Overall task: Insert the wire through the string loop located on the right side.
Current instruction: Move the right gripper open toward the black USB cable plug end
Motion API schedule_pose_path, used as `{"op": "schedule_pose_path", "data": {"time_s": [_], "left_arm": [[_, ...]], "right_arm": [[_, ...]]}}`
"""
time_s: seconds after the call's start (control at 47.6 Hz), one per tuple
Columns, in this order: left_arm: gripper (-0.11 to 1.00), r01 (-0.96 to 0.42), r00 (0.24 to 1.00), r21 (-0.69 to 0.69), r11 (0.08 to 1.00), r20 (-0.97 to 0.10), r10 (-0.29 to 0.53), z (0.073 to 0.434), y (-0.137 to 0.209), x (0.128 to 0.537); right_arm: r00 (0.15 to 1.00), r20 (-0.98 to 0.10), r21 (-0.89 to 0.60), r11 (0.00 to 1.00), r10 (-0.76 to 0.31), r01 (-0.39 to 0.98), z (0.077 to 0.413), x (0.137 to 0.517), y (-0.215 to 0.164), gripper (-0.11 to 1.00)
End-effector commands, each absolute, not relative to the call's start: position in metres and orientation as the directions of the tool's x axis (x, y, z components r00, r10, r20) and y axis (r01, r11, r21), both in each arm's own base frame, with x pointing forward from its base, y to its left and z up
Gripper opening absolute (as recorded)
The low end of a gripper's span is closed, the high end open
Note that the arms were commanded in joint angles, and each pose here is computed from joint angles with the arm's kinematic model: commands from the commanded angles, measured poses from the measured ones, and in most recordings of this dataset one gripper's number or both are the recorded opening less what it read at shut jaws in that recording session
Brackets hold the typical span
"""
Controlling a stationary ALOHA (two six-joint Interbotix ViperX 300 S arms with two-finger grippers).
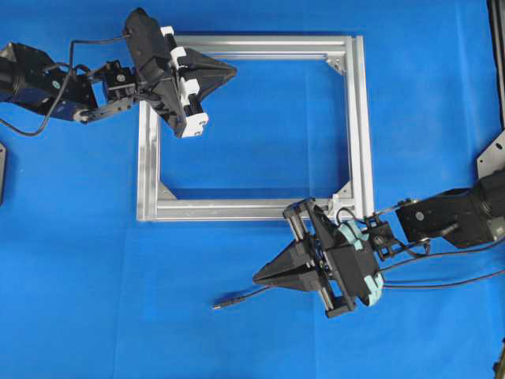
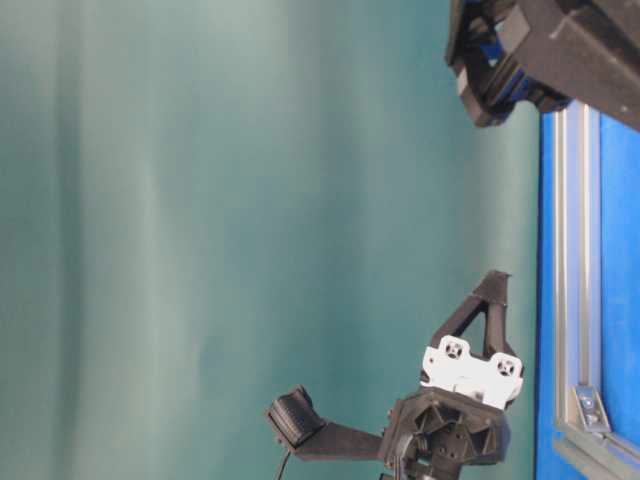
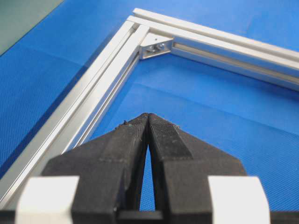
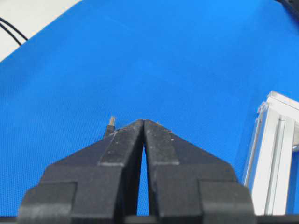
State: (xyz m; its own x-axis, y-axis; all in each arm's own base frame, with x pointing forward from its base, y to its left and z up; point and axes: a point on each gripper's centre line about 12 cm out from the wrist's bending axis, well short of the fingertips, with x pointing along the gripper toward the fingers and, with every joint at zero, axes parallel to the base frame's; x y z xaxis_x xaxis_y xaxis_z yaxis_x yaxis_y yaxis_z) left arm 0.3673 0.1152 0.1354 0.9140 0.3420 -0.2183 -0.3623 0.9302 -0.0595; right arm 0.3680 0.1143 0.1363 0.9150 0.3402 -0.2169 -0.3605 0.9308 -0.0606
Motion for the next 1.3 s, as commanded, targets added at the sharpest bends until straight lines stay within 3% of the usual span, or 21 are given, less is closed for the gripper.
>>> {"op": "schedule_pose_path", "data": {"time_s": [0.0, 0.126, 0.504, 0.651, 0.902, 1.28], "left_arm": [[0.0, -0.347, 0.924, -0.048, 0.937, -0.188, 0.333, 0.151, 0.115, 0.369], [0.0, -0.347, 0.923, -0.048, 0.937, -0.197, 0.332, 0.151, 0.115, 0.369], [0.0, -0.346, 0.923, -0.046, 0.937, -0.197, 0.331, 0.15, 0.114, 0.368], [0.0, -0.346, 0.924, -0.047, 0.937, -0.192, 0.331, 0.151, 0.114, 0.369], [0.0, -0.346, 0.923, -0.047, 0.937, -0.194, 0.331, 0.151, 0.114, 0.368], [0.0, -0.346, 0.923, -0.047, 0.937, -0.197, 0.331, 0.15, 0.114, 0.368]], "right_arm": [[0.92, -0.163, -0.061, 0.927, 0.357, -0.371, 0.156, 0.37, 0.121, 0.0], [0.915, -0.178, -0.06, 0.924, 0.362, -0.377, 0.156, 0.369, 0.124, -0.06], [0.913, -0.182, -0.006, 0.928, 0.364, -0.371, 0.155, 0.367, 0.124, -0.03], [0.914, -0.179, 0.021, 0.93, 0.364, -0.366, 0.155, 0.368, 0.125, 0.19], [0.911, -0.198, 0.046, 0.931, 0.363, -0.361, 0.148, 0.368, 0.129, 0.89], [0.901, -0.283, 0.097, 0.944, 0.329, -0.314, 0.109, 0.372, 0.136, 0.89]]}}
